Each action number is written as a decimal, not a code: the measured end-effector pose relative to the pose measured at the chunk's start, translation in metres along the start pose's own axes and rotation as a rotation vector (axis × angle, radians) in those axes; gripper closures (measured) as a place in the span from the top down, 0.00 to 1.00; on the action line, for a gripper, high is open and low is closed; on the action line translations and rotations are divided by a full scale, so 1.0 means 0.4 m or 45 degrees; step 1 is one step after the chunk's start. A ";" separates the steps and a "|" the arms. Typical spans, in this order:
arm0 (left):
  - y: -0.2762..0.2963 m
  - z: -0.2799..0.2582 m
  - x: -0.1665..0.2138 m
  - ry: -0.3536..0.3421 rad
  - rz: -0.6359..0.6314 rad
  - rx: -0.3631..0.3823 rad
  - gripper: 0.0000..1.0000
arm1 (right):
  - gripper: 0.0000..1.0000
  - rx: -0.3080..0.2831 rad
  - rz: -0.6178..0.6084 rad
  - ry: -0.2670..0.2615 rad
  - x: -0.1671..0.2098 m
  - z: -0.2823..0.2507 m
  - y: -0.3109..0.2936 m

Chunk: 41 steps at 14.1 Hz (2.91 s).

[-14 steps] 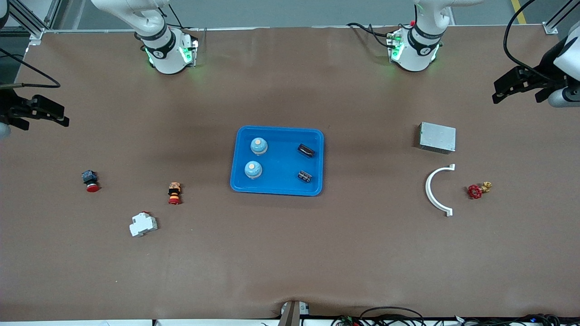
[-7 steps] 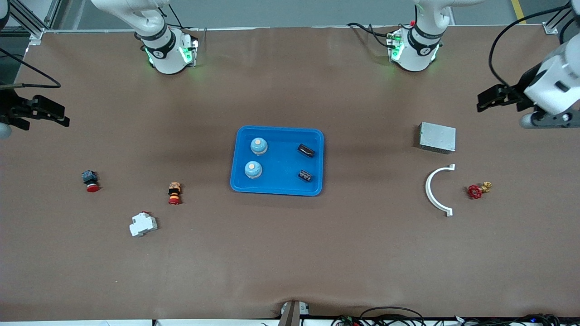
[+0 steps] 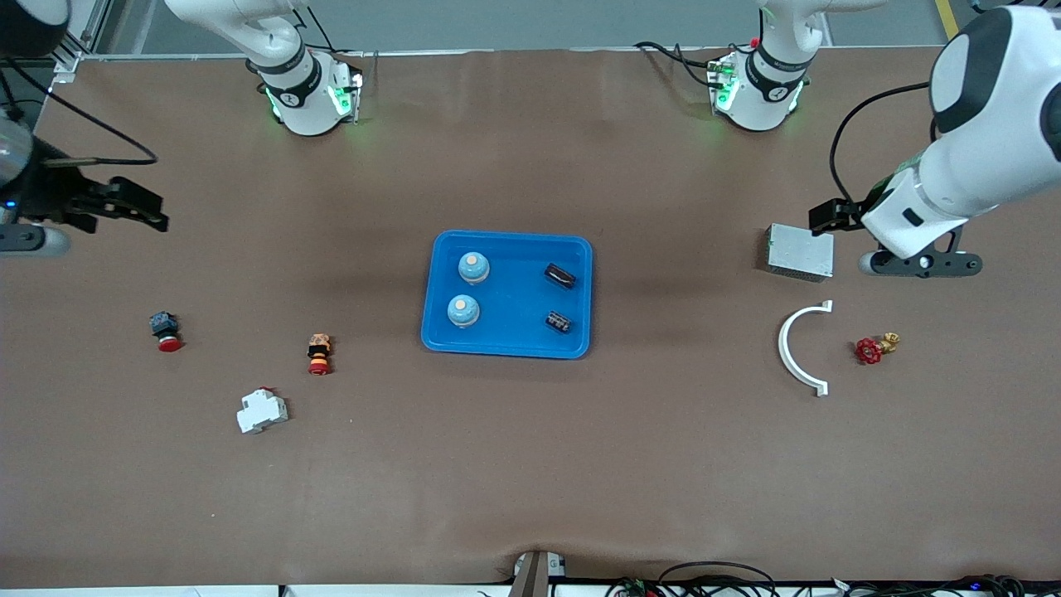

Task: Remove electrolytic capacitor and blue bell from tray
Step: 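Move the right gripper to a bell while the left gripper reaches a capacitor, then grasp a bell with the right gripper while the left gripper grasps a capacitor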

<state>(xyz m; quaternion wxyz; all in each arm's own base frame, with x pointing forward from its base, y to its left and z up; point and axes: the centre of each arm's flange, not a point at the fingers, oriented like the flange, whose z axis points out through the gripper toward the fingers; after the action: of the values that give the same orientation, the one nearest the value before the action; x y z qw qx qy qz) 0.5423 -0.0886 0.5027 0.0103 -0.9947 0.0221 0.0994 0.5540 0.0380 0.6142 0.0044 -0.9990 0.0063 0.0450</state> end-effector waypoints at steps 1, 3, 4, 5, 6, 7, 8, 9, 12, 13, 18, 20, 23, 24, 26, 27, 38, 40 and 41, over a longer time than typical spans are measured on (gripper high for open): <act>0.027 0.025 0.008 -0.009 -0.020 0.003 1.00 | 1.00 -0.003 0.005 0.000 -0.004 0.000 -0.041; 0.106 0.084 0.032 -0.021 -0.079 0.006 1.00 | 1.00 -0.010 0.034 0.002 -0.015 0.002 -0.123; 0.157 0.114 0.045 -0.016 -0.113 0.004 1.00 | 1.00 -0.012 0.051 0.006 -0.023 0.002 -0.168; 0.208 0.141 0.057 -0.003 -0.143 -0.003 1.00 | 1.00 -0.013 0.064 0.018 -0.031 0.002 -0.214; 0.253 0.162 0.066 0.015 -0.163 -0.012 1.00 | 1.00 -0.011 0.075 0.032 -0.039 0.002 -0.261; 0.294 0.181 0.072 0.029 -0.185 -0.021 1.00 | 1.00 -0.009 0.081 0.045 -0.048 0.006 -0.312; 0.332 0.198 0.075 0.040 -0.207 -0.029 1.00 | 1.00 -0.011 0.086 0.050 -0.056 0.017 -0.367; 0.366 0.214 0.076 0.048 -0.223 -0.034 1.00 | 1.00 -0.015 0.085 0.051 -0.061 0.037 -0.421; 0.441 0.252 0.076 0.064 -0.268 -0.048 1.00 | 1.00 -0.006 0.044 0.005 -0.035 0.156 -0.550; 0.460 0.263 0.077 0.070 -0.294 -0.055 1.00 | 1.00 -0.013 0.032 -0.017 -0.017 0.211 -0.582; 0.585 0.353 0.077 0.091 -0.469 -0.094 1.00 | 1.00 -0.090 -0.078 -0.066 0.022 0.486 -0.771; 0.624 0.390 0.078 0.098 -0.536 -0.103 1.00 | 1.00 -0.101 -0.092 -0.066 0.031 0.538 -0.798; 0.696 0.446 0.072 0.110 -0.691 -0.148 1.00 | 1.00 -0.122 -0.085 -0.087 0.046 0.586 -0.795; 0.723 0.468 0.066 0.107 -0.753 -0.160 1.00 | 1.00 -0.129 -0.086 -0.094 0.048 0.604 -0.798; 0.772 0.520 0.048 0.093 -0.832 -0.153 1.00 | 1.00 -0.123 -0.091 -0.073 0.061 0.641 -0.812; 0.788 0.544 0.042 0.084 -0.856 -0.142 1.00 | 1.00 -0.118 -0.091 -0.060 0.069 0.660 -0.817; 0.954 0.761 -0.010 0.142 -1.110 -0.181 0.64 | 1.00 0.052 -0.016 0.011 0.043 0.922 -0.864; 0.955 0.780 -0.010 0.137 -1.125 -0.169 0.63 | 1.00 0.037 -0.011 -0.003 0.034 0.956 -0.853; 0.957 0.789 -0.013 0.133 -1.132 -0.164 0.59 | 1.00 0.028 -0.008 -0.012 0.033 0.971 -0.847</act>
<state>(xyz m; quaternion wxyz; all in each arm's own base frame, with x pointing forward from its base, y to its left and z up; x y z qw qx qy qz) 0.4573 -0.4629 0.1883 -0.0109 -0.9100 -0.4129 0.0364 0.5367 0.3804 0.2291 0.0155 -0.9986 0.0036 0.0496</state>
